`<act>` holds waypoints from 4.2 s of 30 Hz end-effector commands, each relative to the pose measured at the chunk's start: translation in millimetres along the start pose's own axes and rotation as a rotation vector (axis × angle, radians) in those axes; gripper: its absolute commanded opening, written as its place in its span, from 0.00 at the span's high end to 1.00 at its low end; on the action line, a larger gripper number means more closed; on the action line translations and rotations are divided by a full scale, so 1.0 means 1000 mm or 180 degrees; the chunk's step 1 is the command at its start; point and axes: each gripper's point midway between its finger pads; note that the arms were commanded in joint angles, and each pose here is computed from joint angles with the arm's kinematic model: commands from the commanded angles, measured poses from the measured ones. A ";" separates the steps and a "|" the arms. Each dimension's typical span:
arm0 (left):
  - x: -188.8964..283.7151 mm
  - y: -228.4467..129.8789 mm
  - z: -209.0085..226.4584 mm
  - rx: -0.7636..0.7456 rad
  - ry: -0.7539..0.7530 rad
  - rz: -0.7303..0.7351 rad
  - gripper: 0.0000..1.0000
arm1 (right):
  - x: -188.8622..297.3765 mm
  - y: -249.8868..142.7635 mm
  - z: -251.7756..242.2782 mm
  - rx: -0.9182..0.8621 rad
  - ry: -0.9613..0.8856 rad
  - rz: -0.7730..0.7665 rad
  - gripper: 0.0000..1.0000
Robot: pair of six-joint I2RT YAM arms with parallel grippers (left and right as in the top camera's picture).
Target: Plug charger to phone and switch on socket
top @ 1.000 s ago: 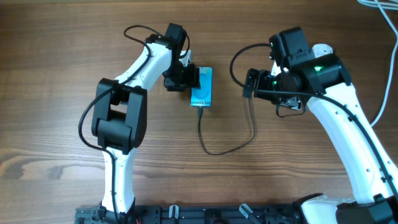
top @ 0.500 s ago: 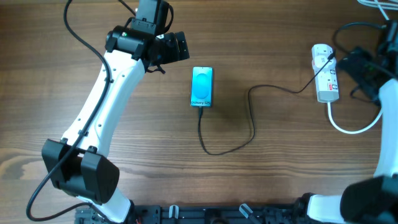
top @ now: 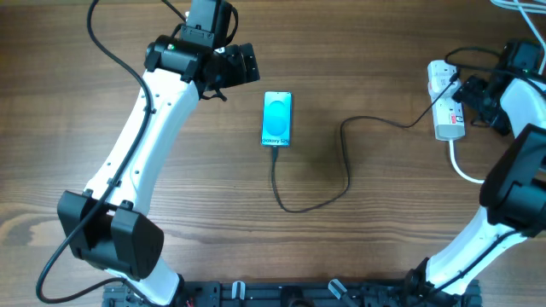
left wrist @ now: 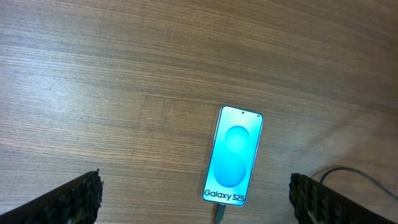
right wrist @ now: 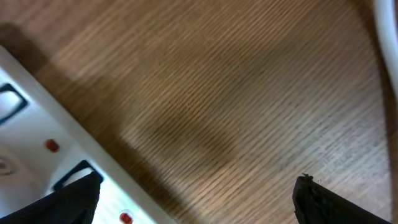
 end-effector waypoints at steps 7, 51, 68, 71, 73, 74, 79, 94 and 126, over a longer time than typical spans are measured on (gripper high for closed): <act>-0.003 0.000 0.006 0.0046 0.0067 0.0002 0.00 | -0.018 0.000 0.011 0.0070 0.0171 0.0011 0.00; -0.003 0.000 0.006 0.0046 0.0067 0.0003 0.00 | 0.197 -0.077 0.016 0.0294 0.0907 0.0466 0.00; -0.003 0.000 0.006 0.0046 0.0067 0.0002 0.00 | 0.364 -0.154 -0.003 0.1049 0.1654 -0.0542 0.00; -0.003 0.000 0.006 0.0046 0.0067 0.0002 0.00 | 0.380 -0.162 -0.019 0.1014 0.1755 -0.0671 0.00; -0.003 0.000 0.006 0.0046 0.0067 0.0002 0.00 | 0.388 -0.167 -0.028 0.1002 0.1817 -0.0731 0.00; -0.003 0.000 0.006 0.0046 0.0067 0.0002 0.00 | 0.389 -0.171 -0.032 0.0999 0.1840 -0.0734 0.00; -0.003 0.000 0.006 0.0046 0.0067 0.0002 0.00 | 0.370 -0.194 -0.050 0.0976 0.1868 -0.0753 0.00; -0.003 0.000 0.006 0.0046 0.0067 0.0002 0.00 | 0.346 -0.244 -0.069 0.1075 0.2047 -0.0436 0.00; -0.003 0.000 0.006 0.0046 0.0067 0.0002 0.00 | 0.346 -0.233 0.006 0.2195 0.3655 -0.3182 0.00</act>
Point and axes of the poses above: each gripper's point midway between its finger pads, its own x axis back along the fingers, its own z axis along the line the jaws close on, y = z × x, and after that the axes turned 9 degrees about -x, right-handed
